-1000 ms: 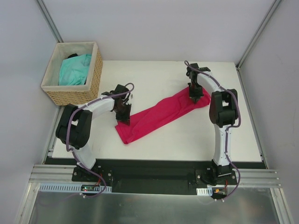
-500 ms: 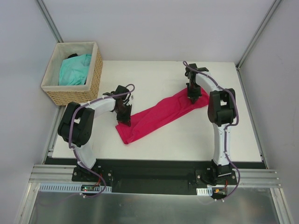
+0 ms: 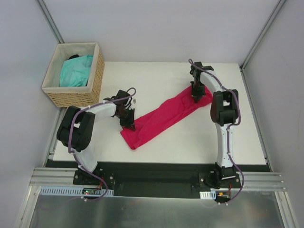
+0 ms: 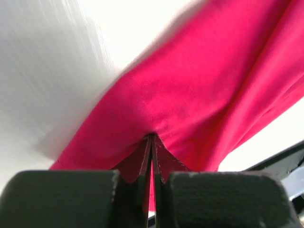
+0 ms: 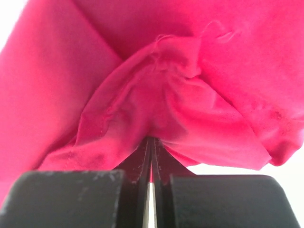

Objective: Fold and stack the t-shirts

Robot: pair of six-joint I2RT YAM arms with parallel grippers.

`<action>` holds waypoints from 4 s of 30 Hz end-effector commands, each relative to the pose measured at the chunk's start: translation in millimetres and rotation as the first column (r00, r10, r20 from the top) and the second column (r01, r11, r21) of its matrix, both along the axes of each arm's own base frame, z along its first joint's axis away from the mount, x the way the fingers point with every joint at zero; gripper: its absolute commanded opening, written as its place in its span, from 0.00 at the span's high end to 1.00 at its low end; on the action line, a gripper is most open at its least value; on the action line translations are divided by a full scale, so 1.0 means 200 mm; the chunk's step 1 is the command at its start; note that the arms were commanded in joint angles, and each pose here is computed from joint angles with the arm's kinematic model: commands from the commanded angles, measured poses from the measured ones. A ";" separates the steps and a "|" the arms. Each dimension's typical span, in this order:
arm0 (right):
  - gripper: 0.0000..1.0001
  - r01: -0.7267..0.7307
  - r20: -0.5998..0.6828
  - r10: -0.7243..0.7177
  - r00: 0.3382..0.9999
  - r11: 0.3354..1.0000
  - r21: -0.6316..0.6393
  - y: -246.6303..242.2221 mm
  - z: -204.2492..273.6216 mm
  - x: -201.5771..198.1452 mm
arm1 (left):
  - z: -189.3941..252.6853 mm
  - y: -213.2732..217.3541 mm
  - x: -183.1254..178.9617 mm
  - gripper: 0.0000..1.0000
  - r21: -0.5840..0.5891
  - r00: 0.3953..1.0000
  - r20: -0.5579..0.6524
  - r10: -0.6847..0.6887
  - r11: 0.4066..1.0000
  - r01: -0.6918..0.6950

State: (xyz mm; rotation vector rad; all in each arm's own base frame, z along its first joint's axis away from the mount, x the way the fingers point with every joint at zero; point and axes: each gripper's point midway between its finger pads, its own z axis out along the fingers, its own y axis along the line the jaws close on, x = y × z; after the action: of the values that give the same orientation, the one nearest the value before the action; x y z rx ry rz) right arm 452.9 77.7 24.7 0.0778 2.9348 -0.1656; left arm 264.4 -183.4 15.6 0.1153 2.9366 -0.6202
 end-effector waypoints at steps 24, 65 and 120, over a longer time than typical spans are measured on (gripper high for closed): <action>0.99 -0.209 0.171 0.126 0.977 0.712 0.671 1.16 0.02 0.28 | -0.05 -0.57 -0.35 1.00 -0.314 0.872 -0.299 -0.387 0.903 0.293; 0.99 -0.557 0.712 -0.018 0.702 0.608 0.566 0.97 1.07 0.59 | 0.61 -0.57 -0.18 1.00 -0.223 0.899 -0.012 -0.438 0.878 0.425; 0.76 -0.415 0.156 0.446 0.881 0.573 0.707 0.83 0.84 -0.72 | 0.20 -0.52 1.00 1.00 -0.163 0.993 0.108 -0.045 0.985 0.063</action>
State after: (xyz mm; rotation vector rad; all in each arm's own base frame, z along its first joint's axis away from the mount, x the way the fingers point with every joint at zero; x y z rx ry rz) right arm 326.1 250.7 163.2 -0.5421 2.7724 1.1209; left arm 445.6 -285.9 73.0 0.2475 2.7746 -0.9150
